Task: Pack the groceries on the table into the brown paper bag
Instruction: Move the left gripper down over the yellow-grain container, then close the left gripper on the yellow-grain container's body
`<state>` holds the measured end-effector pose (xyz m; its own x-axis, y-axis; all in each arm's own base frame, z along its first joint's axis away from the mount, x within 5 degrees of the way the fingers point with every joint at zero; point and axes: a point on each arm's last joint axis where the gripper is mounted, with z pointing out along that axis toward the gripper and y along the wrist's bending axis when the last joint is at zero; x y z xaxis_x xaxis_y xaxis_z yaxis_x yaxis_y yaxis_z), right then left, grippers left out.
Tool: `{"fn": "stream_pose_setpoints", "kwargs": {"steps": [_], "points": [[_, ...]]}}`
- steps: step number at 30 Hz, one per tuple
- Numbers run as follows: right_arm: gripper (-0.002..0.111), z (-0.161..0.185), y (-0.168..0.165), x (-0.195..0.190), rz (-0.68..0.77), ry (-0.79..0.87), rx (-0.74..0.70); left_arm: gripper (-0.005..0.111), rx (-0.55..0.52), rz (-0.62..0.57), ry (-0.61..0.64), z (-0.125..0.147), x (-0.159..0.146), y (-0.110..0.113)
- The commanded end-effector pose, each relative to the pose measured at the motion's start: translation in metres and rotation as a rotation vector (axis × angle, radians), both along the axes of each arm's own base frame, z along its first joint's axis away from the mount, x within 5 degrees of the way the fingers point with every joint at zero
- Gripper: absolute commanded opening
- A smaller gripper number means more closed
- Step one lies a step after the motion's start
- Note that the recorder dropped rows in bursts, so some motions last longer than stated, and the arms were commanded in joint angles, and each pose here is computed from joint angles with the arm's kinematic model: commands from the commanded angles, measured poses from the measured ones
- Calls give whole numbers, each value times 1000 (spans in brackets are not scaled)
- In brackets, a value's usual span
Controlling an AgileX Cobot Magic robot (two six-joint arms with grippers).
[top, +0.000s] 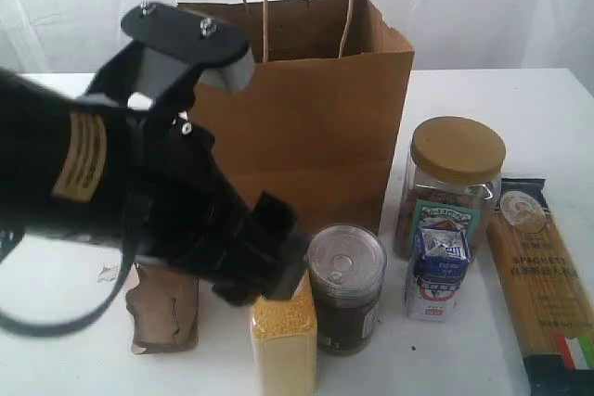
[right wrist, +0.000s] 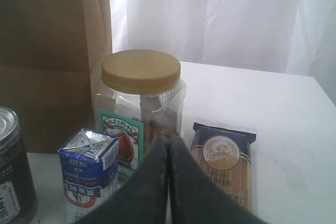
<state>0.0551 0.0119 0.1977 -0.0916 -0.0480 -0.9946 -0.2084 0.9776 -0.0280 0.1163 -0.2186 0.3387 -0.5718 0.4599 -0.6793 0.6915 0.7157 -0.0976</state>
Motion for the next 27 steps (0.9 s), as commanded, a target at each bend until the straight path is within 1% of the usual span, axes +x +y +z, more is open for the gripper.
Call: {"fn": "stream_pose_setpoints", "kwargs": {"steps": [1, 7, 13, 16, 19, 25, 27], "points": [[0, -1, 0, 0, -8, -10, 6, 84, 53, 61, 57, 8, 15, -8], [0, -1, 0, 0, -8, -10, 6, 84, 50, 132, 166, -4, 29, -28], [0, -1, 0, 0, -8, -10, 6, 83, 71, 181, 221, -21, 34, -39], [0, -1, 0, 0, -8, -10, 6, 83, 61, 184, 255, -27, 34, -45], [0, -1, 0, 0, -8, -10, 6, 83, 68, 184, 261, -33, 36, -50], [0, -1, 0, 0, -8, -10, 6, 83, 90, 251, 228, -39, 44, -51], [0, -1, 0, 0, -8, -10, 6, 83, 100, 258, 233, -43, 46, -52]]}}
